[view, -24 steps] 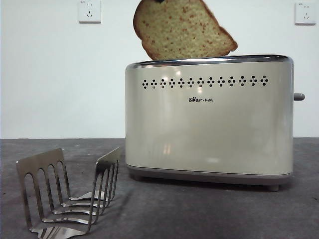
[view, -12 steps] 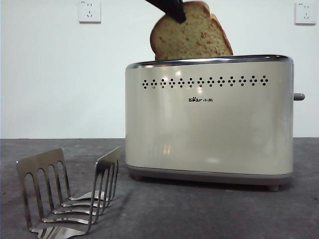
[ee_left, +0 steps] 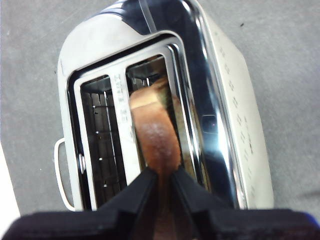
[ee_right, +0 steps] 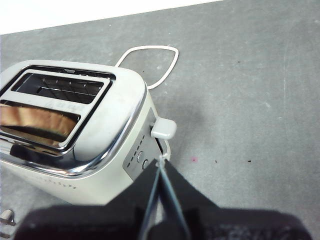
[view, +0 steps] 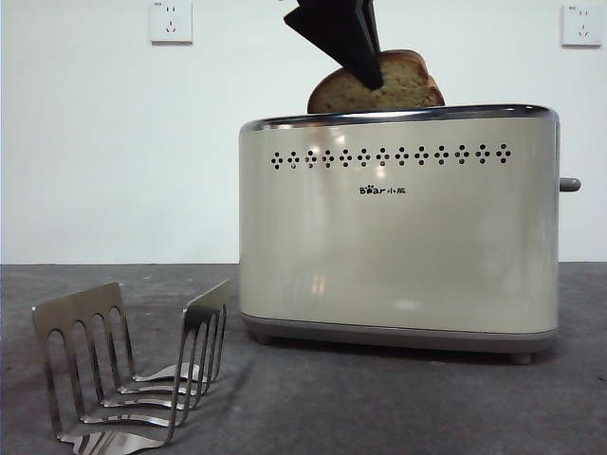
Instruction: Pick up a slice of bread from the rack,put the bread on the toaster,press the button
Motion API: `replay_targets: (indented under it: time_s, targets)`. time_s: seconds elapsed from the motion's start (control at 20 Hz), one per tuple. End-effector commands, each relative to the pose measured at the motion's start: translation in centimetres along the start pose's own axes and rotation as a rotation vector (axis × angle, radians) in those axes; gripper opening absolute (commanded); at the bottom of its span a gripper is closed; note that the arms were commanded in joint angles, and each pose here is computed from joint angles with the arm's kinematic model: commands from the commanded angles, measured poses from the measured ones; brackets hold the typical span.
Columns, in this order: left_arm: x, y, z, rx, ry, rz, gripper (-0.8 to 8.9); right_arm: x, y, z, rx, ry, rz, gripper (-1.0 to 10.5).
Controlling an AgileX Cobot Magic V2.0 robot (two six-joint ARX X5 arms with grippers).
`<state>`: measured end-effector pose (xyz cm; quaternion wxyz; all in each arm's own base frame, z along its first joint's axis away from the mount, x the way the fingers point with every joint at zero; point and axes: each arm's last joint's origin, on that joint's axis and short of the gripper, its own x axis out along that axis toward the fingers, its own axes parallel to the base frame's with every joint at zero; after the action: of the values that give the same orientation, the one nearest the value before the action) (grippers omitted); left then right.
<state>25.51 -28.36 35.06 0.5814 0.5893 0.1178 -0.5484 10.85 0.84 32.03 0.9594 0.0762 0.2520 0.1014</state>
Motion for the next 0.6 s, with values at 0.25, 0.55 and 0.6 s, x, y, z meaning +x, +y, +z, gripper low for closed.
replay_targets:
  time_s: [0.25,0.55,0.6]
  targets:
    - [2.2,-0.4,0.5,-0.071,0.005,-0.029,0.05,-0.1,0.1,0.1,-0.010,-0.006,0.004,0.0]
    - [1.2,-0.3,0.5,-0.071,0.003,-0.004,2.35,-0.1,0.0,0.1,-0.009,-0.001,0.004,0.0]
    - [0.7,-0.3,0.5,-0.071,-0.001,0.006,2.35,-0.1,0.0,0.1,-0.009,-0.001,0.004,0.0]
